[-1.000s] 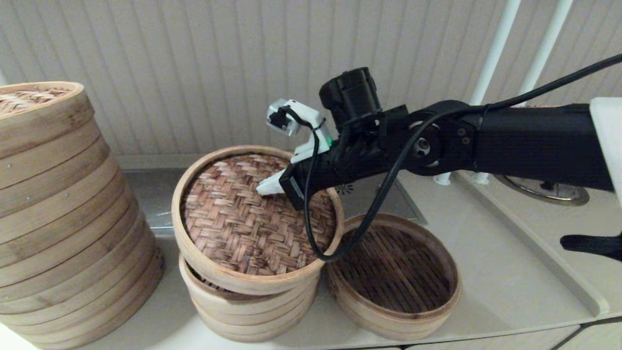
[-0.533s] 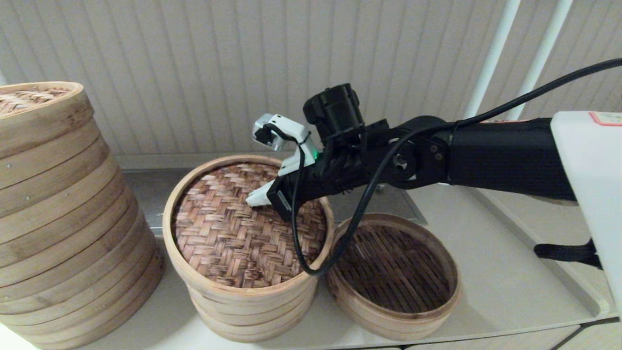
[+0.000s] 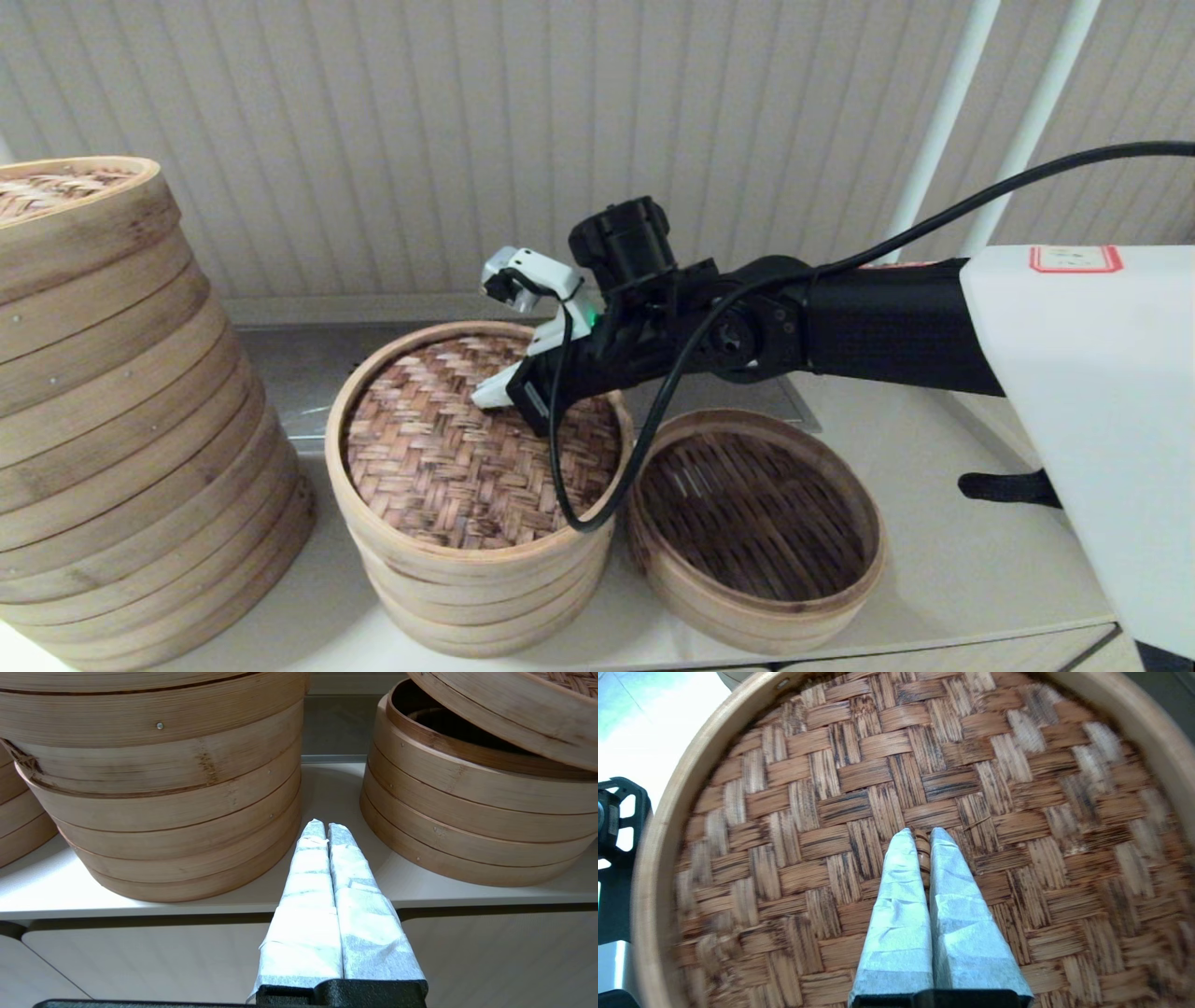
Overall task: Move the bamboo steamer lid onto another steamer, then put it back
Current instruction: Put the steamer
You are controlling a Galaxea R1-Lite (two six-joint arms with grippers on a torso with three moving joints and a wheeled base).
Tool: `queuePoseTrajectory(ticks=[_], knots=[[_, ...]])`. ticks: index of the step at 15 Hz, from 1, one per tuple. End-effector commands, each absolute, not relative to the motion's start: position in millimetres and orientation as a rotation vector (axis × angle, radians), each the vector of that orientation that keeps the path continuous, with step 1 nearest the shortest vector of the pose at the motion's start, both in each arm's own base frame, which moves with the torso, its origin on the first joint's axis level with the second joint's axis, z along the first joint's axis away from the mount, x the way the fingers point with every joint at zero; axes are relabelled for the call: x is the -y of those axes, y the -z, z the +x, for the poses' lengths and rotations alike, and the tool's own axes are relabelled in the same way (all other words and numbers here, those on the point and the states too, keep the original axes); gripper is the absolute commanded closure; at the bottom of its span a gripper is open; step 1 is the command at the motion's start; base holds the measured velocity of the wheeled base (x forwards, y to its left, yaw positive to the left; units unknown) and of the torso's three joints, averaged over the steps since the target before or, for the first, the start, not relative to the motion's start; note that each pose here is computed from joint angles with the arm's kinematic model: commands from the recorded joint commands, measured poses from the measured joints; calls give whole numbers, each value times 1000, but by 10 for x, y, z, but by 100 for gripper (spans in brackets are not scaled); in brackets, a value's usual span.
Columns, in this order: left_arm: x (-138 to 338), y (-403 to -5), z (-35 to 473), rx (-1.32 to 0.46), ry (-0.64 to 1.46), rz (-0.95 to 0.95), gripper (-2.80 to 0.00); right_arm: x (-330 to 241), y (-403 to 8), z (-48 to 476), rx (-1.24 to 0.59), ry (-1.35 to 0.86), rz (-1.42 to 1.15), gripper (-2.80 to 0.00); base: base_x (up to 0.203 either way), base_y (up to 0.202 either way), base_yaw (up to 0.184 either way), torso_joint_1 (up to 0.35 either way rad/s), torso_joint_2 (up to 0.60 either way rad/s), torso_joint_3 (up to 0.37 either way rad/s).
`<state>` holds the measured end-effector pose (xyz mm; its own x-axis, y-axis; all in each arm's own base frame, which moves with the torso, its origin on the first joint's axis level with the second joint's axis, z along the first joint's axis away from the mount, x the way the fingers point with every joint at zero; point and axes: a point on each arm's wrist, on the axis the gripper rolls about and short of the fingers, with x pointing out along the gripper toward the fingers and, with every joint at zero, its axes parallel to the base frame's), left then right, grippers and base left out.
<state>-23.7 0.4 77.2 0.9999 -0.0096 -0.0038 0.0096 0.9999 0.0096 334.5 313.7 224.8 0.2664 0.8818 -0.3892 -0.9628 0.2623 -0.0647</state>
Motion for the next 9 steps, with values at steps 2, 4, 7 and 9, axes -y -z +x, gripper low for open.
queuePoseTrajectory(ticks=[2, 4, 7, 9], knots=[[-4, -773, -236, -5, 9, 9, 0, -3170, -2160, 3389, -307, -1276, -316, 0, 0, 0, 0, 0, 0, 0], [-4, -772, -236, -6, 9, 10, 0, -3184, -2132, 3404, -306, -1275, -316, 0, 0, 0, 0, 0, 0, 0], [-4, -773, -236, -5, 9, 9, 0, -3209, -2134, 3381, -303, -1281, -318, 0, 0, 0, 0, 0, 0, 0], [-4, -772, -236, -6, 9, 9, 0, -3224, -2105, 3385, -310, -1283, -319, 0, 0, 0, 0, 0, 0, 0]])
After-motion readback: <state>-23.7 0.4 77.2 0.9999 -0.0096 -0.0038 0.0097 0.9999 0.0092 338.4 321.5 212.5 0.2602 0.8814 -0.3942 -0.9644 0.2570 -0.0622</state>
